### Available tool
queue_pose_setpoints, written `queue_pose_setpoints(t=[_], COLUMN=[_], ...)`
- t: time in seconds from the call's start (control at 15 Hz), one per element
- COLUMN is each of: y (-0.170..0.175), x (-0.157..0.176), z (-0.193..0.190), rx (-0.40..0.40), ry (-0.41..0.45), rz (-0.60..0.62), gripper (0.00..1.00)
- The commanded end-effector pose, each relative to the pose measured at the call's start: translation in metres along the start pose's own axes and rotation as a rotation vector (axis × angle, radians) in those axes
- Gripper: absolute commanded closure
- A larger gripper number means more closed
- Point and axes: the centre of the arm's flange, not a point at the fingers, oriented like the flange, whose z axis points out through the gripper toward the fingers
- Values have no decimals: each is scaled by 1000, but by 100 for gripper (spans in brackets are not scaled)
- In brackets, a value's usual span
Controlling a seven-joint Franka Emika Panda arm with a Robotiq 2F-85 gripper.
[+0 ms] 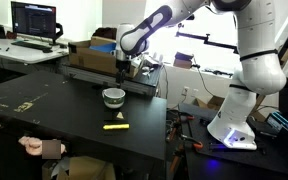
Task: Move the green mug to the right
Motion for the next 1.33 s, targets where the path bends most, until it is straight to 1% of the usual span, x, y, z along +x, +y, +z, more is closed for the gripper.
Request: queue_pose_setpoints(t=[0.0, 0.4, 0.8, 1.07, 1.27], y=[11, 20, 17, 20, 21], x=[14, 17, 22, 28, 31], z=[3, 12, 19, 24, 32], rx=[9, 49, 47, 16, 16], ry=[-45, -110, -178, -174, -172], rz=[6, 14, -4, -17, -25], gripper=[0, 0, 0, 0, 0])
